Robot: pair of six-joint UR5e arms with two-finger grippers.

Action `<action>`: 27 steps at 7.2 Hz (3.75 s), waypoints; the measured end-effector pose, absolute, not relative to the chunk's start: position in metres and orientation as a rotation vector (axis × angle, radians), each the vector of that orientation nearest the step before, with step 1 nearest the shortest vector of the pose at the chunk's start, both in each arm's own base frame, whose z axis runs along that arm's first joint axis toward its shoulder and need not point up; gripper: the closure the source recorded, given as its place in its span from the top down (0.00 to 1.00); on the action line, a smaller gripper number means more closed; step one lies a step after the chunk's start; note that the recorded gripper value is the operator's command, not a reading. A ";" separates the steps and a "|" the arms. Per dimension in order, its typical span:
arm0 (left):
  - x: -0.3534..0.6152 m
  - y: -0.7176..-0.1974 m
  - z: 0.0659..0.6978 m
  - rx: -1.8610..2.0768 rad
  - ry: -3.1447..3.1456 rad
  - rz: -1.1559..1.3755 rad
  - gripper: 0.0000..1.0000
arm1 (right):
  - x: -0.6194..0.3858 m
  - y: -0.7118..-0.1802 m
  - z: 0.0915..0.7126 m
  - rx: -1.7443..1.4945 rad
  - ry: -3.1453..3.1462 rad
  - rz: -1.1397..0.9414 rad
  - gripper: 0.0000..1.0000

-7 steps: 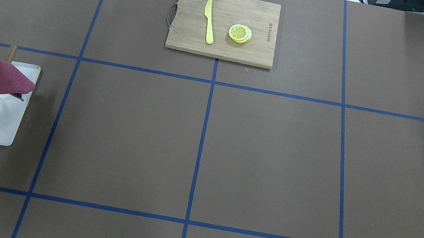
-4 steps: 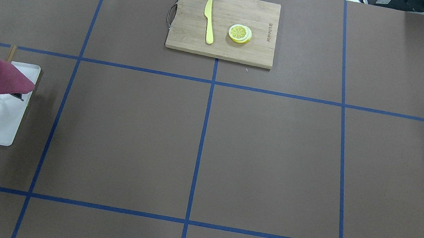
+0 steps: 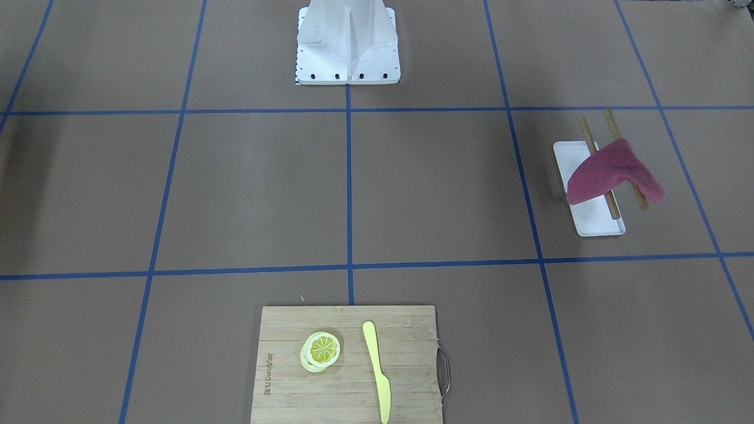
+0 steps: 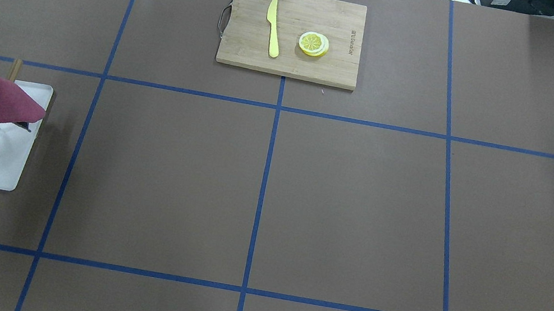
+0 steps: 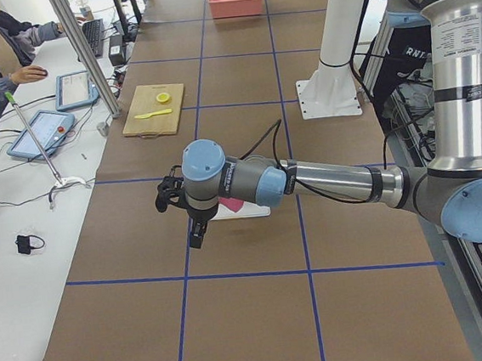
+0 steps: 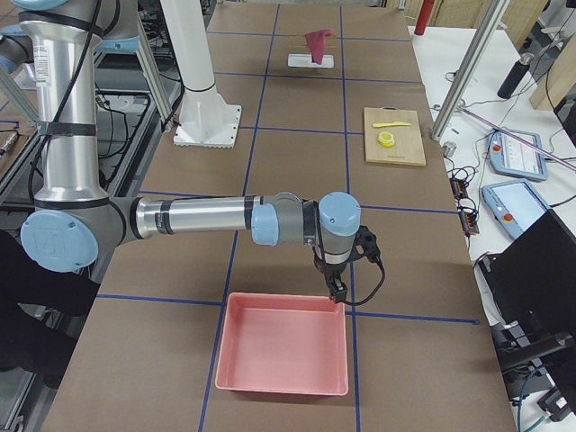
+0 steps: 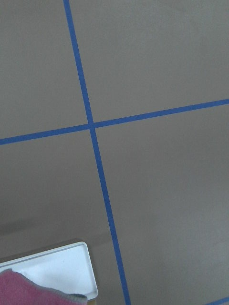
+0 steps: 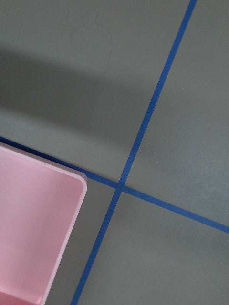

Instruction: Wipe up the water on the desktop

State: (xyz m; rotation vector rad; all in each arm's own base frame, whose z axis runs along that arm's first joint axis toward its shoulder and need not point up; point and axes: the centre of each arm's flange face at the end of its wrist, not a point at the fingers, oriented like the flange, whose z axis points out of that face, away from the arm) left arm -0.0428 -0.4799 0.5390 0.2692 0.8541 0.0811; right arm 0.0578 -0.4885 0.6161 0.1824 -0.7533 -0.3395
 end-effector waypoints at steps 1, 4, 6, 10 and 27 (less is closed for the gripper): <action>-0.031 -0.485 0.525 0.235 0.905 0.024 0.98 | 0.058 -0.487 0.617 0.190 -0.757 -0.342 1.00; 0.019 -0.505 0.486 0.163 0.953 -0.063 0.98 | 0.055 -0.482 0.620 0.193 -0.790 -0.343 1.00; 0.064 -0.510 0.465 0.128 0.919 -0.105 0.98 | 0.054 -0.483 0.619 0.218 -0.799 -0.351 1.00; 0.137 -0.495 0.458 0.087 0.836 -0.111 0.97 | 0.051 -0.482 0.621 0.226 -0.799 -0.362 1.00; 0.169 -0.491 0.457 0.077 0.812 -0.063 0.00 | 0.049 -0.481 0.623 0.219 -0.803 -0.362 1.00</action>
